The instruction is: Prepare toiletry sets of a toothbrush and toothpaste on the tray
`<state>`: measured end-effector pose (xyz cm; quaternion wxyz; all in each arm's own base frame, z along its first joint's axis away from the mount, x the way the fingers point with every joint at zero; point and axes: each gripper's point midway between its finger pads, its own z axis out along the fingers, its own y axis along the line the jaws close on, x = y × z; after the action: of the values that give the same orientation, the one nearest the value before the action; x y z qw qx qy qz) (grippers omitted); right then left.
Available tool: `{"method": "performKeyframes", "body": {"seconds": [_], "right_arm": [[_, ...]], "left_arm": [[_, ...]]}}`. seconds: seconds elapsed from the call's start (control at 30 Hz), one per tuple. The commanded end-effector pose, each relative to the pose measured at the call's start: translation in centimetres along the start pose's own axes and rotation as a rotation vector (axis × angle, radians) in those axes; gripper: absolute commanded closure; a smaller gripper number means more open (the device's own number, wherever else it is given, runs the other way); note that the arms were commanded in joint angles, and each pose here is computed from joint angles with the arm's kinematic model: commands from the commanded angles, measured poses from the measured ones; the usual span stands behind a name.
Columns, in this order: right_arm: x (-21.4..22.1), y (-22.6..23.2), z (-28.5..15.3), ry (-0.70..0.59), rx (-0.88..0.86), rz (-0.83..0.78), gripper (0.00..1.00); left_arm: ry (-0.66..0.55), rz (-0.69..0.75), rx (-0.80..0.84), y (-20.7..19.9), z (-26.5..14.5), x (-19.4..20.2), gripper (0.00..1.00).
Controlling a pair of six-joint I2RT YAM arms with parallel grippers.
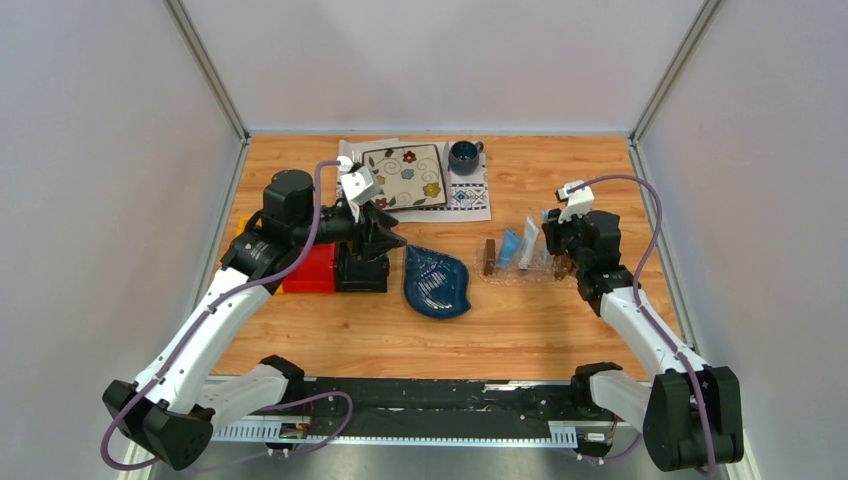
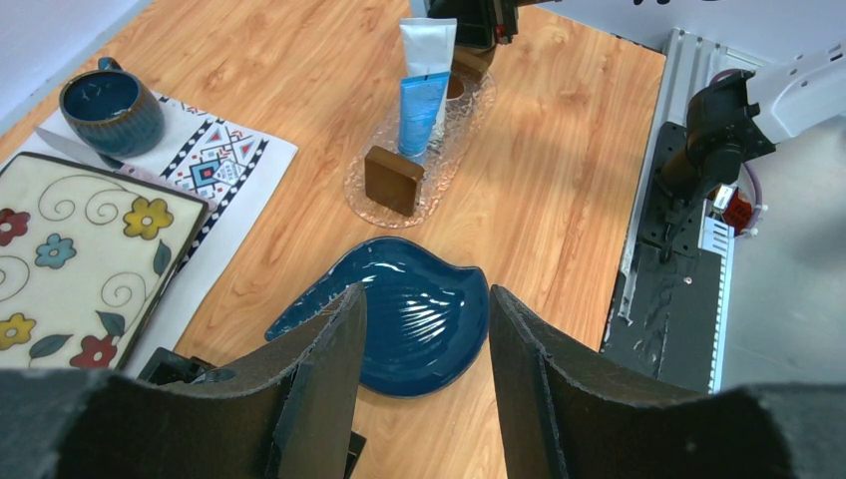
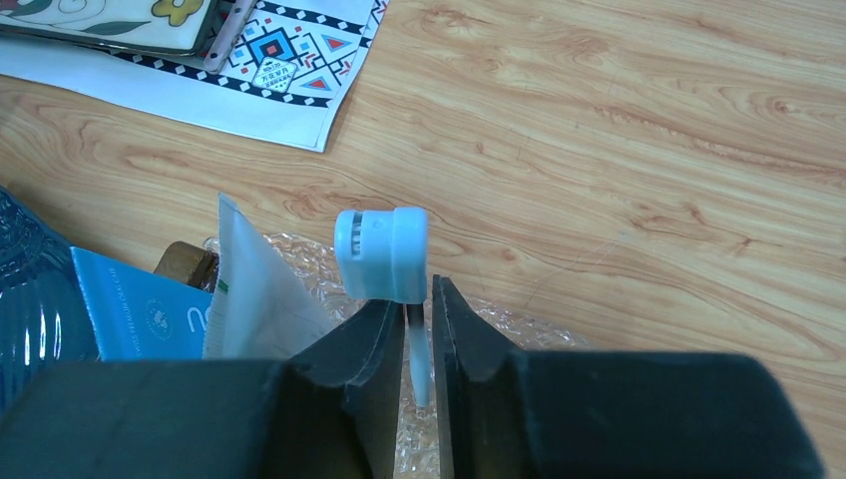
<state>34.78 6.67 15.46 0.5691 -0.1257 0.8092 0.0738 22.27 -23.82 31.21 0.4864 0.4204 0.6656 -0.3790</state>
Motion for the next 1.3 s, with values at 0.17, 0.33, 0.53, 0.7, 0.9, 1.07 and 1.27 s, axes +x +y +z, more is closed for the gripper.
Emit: {"method": "performKeyframes", "body": {"seconds": [0.17, 0.33, 0.53, 0.7, 0.9, 1.07, 1.27], "right_arm": [[-0.8, -0.5, -0.1, -0.031, 0.013, -0.008, 0.76], [-0.8, -1.0, -0.1, -0.028, 0.028, -0.002, 0.76], [-0.7, -1.2, -0.2, -0.025, 0.031, 0.006, 0.75], [-0.6, -1.4, -0.2, -0.021, 0.034, 0.013, 0.72], [-0.6, -1.5, -0.3, -0.017, 0.034, 0.019, 0.69], [-0.5, -1.5, -0.3, -0.013, 0.031, 0.024, 0.65], [-0.5, -1.4, -0.4, -0.011, 0.021, 0.025, 0.64]], "left_arm": [[-0.026, 0.047, 0.014, -0.5, -0.6, -0.9, 0.44], [-0.026, 0.047, 0.017, -0.6, -0.6, -0.8, 0.44], [-0.024, 0.045, 0.016, -0.5, -0.5, -0.8, 0.44], [-0.022, 0.046, 0.016, -0.5, -0.6, -0.7, 0.44], [-0.021, 0.046, 0.018, -0.5, -0.6, -0.6, 0.44], [-0.019, 0.049, 0.018, -0.6, -0.6, -0.5, 0.44], [-0.018, 0.052, 0.019, -0.6, -0.7, -0.6, 0.44]]}}
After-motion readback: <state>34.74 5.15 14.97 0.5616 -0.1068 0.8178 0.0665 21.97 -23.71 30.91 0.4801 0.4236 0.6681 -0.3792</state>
